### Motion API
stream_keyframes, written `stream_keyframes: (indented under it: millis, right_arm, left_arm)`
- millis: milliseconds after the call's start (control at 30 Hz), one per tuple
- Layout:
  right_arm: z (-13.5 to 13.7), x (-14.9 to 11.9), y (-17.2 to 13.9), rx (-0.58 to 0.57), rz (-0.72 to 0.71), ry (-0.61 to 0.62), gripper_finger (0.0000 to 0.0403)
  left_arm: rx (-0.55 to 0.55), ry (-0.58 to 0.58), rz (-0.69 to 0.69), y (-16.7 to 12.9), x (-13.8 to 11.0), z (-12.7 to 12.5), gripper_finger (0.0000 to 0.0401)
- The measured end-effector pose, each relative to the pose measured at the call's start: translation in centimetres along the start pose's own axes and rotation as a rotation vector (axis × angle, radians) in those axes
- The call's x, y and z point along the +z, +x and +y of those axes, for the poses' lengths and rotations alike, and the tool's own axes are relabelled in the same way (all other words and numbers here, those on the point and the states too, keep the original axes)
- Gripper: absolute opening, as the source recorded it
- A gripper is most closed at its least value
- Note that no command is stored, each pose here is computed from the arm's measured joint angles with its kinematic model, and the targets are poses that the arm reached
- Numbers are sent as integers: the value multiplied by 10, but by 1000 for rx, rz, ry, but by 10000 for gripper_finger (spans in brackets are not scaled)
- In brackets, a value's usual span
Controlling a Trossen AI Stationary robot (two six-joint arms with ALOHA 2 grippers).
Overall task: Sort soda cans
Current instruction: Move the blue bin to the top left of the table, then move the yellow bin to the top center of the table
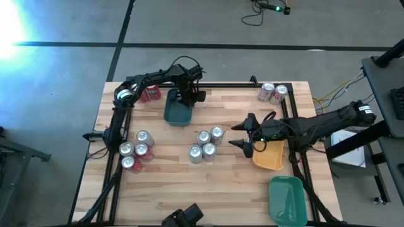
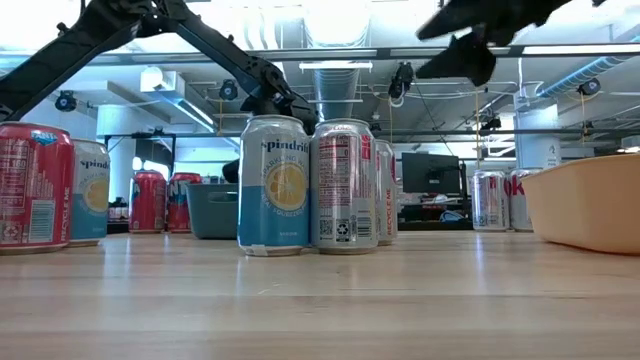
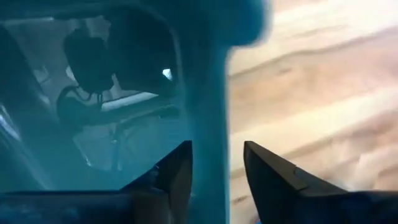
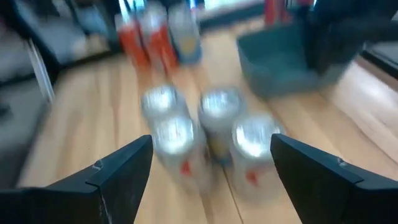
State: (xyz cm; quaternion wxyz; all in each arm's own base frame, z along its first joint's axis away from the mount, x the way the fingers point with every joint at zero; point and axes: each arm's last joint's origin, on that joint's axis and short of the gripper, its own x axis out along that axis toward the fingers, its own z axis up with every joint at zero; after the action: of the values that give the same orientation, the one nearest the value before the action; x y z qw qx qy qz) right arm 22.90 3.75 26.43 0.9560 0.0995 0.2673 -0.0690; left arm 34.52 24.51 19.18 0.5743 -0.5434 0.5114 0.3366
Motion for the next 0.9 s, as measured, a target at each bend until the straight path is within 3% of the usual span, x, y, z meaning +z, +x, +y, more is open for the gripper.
stream_keyframes:
  millis: [200, 300, 467, 533, 633, 733, 900]
  right_arm:
    - [15, 0, -29, -79, 337, -83, 306]
    - [22, -11, -39, -149, 488, 14, 301]
    - [37, -37, -41, -225, 693, 186, 294]
    - [44, -40, -35, -224, 696, 246, 291]
    - [51, -42, -25, -256, 718, 299, 287]
    - [54, -52, -13, -267, 827, 321, 281]
    - [59, -70, 9, -290, 968, 279, 269]
  left_arm:
    - [-34, 187, -102, -40, -13, -4, 173]
    - [-49, 313, -187, -69, -27, -8, 191]
    - [-109, 594, -386, -133, -81, -24, 212]
    - [-127, 687, -455, -155, -106, -25, 215]
    - [-72, 773, -532, -179, -136, -16, 216]
    - [-46, 868, -498, -187, -153, 2, 217]
    - [-114, 1082, -406, -177, -175, 28, 215]
